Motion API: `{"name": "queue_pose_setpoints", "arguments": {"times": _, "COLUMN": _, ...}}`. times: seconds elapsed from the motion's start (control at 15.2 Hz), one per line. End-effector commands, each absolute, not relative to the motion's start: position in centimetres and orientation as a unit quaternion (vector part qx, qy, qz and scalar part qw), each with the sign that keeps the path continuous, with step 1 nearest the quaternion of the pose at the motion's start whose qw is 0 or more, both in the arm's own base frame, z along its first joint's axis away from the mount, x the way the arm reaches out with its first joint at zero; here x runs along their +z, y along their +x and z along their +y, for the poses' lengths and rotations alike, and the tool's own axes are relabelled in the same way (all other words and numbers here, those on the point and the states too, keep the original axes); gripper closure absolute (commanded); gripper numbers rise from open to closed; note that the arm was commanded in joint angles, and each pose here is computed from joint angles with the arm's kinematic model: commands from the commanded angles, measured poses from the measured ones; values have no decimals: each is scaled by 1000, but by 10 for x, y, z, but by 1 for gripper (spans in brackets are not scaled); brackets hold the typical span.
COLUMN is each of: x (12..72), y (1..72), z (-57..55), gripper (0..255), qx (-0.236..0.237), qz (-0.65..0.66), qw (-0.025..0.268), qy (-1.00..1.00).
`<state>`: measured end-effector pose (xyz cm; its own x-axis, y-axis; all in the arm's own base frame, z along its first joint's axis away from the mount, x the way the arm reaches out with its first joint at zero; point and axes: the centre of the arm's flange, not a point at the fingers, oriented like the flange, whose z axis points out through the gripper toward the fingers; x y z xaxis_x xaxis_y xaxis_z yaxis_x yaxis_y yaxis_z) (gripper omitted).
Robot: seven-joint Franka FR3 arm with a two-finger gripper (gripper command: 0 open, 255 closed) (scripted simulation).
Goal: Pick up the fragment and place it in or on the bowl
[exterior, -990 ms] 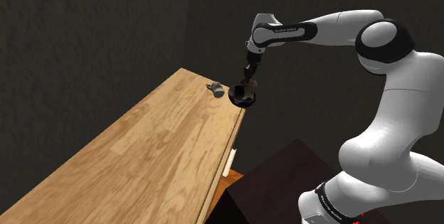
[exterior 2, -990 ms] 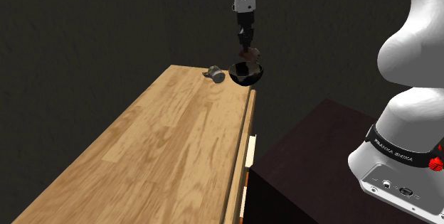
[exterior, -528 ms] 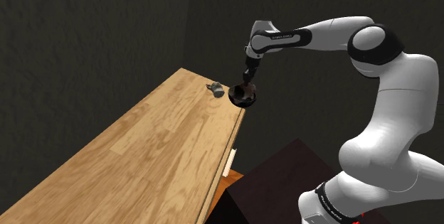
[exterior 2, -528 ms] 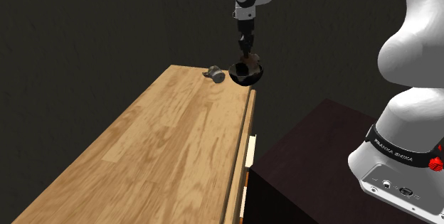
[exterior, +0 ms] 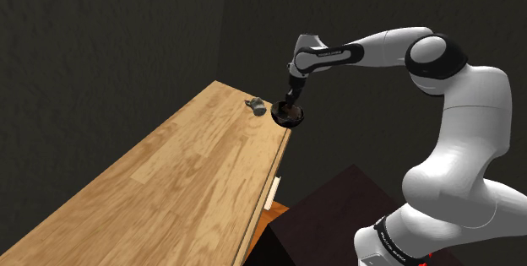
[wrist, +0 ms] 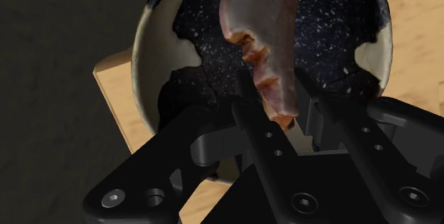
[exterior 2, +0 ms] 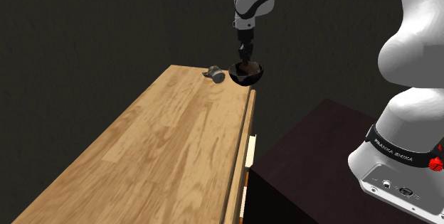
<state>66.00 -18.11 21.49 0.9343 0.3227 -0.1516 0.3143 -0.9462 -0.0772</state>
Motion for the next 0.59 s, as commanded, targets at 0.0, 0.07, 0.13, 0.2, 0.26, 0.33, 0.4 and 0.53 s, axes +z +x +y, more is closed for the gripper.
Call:
{"name": "queue_pose_setpoints", "arguments": {"times": 0.0, "x": 209, "y": 660, "z": -181, "gripper": 255, "qx": 81, "qz": -162, "qw": 26, "qy": -983}}
{"name": "queue_pose_setpoints", "arguments": {"times": 0.07, "x": 209, "y": 660, "z": -181, "gripper": 255, "qx": 81, "qz": -162, "qw": 26, "qy": -983}}
{"name": "queue_pose_setpoints", "arguments": {"times": 0.13, "x": 209, "y": 660, "z": -181, "gripper": 255, "qx": 81, "qz": -162, "qw": 26, "qy": -983}}
{"name": "queue_pose_setpoints", "arguments": {"times": 0.2, "x": 209, "y": 660, "z": -181, "gripper": 255, "qx": 81, "qz": -162, "qw": 26, "qy": -983}}
{"name": "queue_pose_setpoints", "arguments": {"times": 0.26, "x": 209, "y": 660, "z": -181, "gripper": 255, "qx": 81, "qz": -162, "qw": 26, "qy": -983}}
{"name": "queue_pose_setpoints", "arguments": {"times": 0.33, "x": 209, "y": 660, "z": -181, "gripper": 255, "qx": 81, "qz": -162, "qw": 26, "qy": -983}}
{"name": "queue_pose_setpoints", "arguments": {"times": 0.4, "x": 209, "y": 660, "z": -181, "gripper": 255, "qx": 81, "qz": -162, "qw": 26, "qy": -983}}
{"name": "queue_pose_setpoints", "arguments": {"times": 0.53, "x": 209, "y": 660, "z": -181, "gripper": 0, "qx": 81, "qz": -162, "qw": 26, "qy": -983}}
